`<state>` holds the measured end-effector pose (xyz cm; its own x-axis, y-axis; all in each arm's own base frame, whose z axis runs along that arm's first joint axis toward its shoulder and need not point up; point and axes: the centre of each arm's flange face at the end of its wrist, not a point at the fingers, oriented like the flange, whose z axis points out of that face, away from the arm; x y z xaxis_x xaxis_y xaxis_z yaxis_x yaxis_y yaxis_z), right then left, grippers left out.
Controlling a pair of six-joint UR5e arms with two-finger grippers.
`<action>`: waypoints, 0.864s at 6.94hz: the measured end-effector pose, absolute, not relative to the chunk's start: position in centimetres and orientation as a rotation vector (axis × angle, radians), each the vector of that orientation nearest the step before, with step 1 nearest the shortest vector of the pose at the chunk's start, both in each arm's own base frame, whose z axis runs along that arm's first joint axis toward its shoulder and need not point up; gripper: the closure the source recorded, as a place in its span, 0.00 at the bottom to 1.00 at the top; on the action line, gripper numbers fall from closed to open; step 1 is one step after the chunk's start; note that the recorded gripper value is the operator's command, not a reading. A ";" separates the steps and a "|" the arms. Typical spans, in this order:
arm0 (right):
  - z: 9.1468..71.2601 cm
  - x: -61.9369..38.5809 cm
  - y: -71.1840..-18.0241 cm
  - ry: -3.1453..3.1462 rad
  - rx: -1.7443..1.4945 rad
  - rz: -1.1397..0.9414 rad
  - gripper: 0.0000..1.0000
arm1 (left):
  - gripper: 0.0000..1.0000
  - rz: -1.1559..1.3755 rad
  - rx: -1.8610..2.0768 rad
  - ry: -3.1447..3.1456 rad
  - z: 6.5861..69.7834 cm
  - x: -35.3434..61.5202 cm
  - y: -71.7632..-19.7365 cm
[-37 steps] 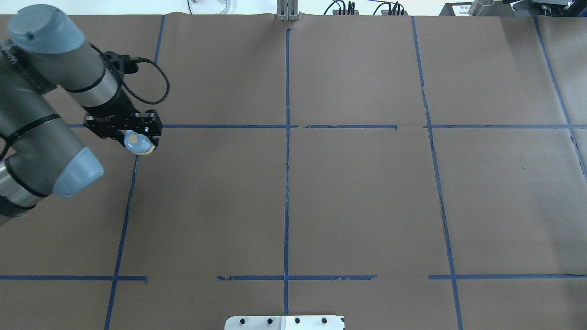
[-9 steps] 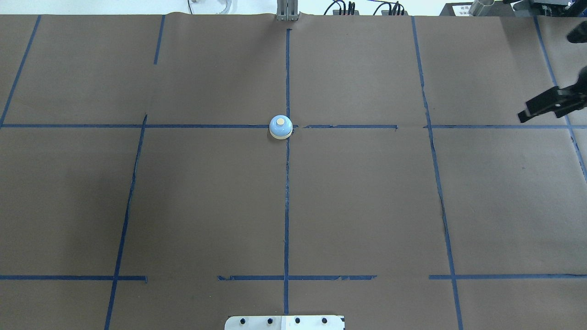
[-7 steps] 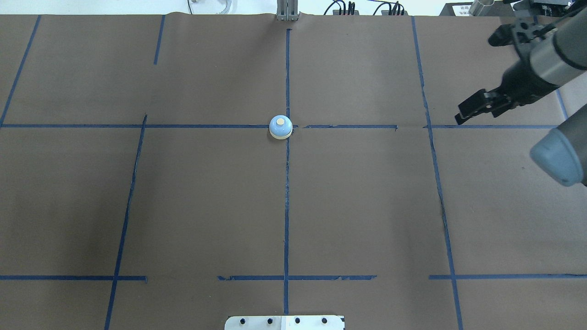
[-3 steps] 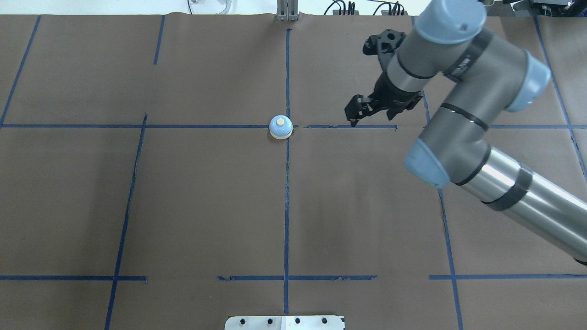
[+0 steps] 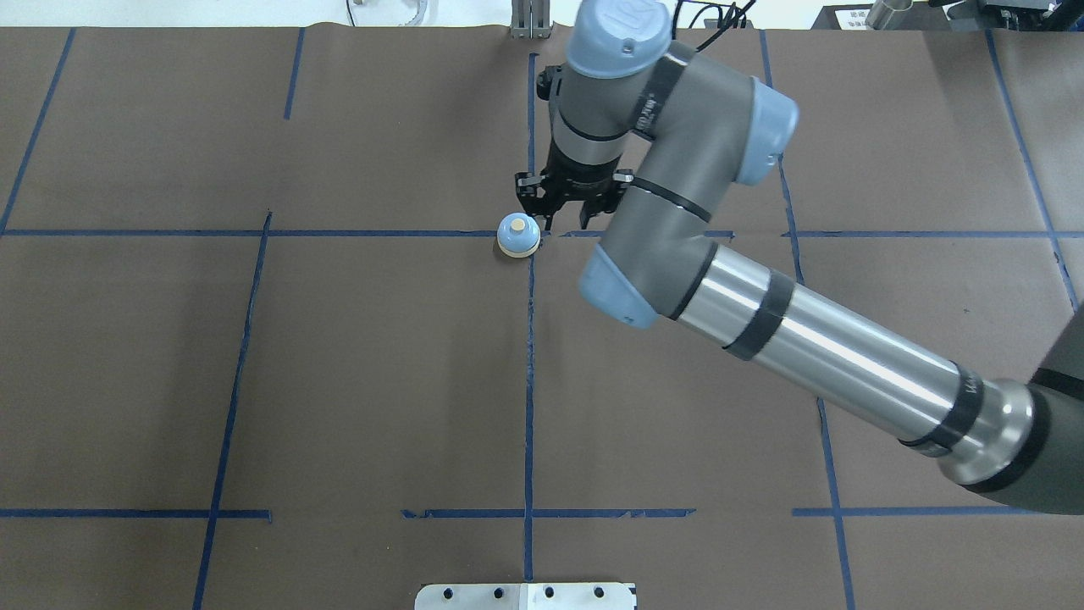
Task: Place and press bell with both arms
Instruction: 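Press down on the bell's top button with the right gripper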
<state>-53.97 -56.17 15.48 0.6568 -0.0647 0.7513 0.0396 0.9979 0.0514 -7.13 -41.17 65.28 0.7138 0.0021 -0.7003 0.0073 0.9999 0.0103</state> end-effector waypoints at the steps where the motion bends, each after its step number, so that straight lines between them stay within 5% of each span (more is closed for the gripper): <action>1: 13.9 -56.7 -56.8 -0.830 0.005 -0.033 1.00 | 0.00 -0.003 0.013 0.776 65.2 -7.1 -41.2; 6: 14.7 -61.2 -59.2 -0.747 0.019 0.010 1.00 | 0.00 0.000 0.017 0.776 65.1 -7.1 -41.3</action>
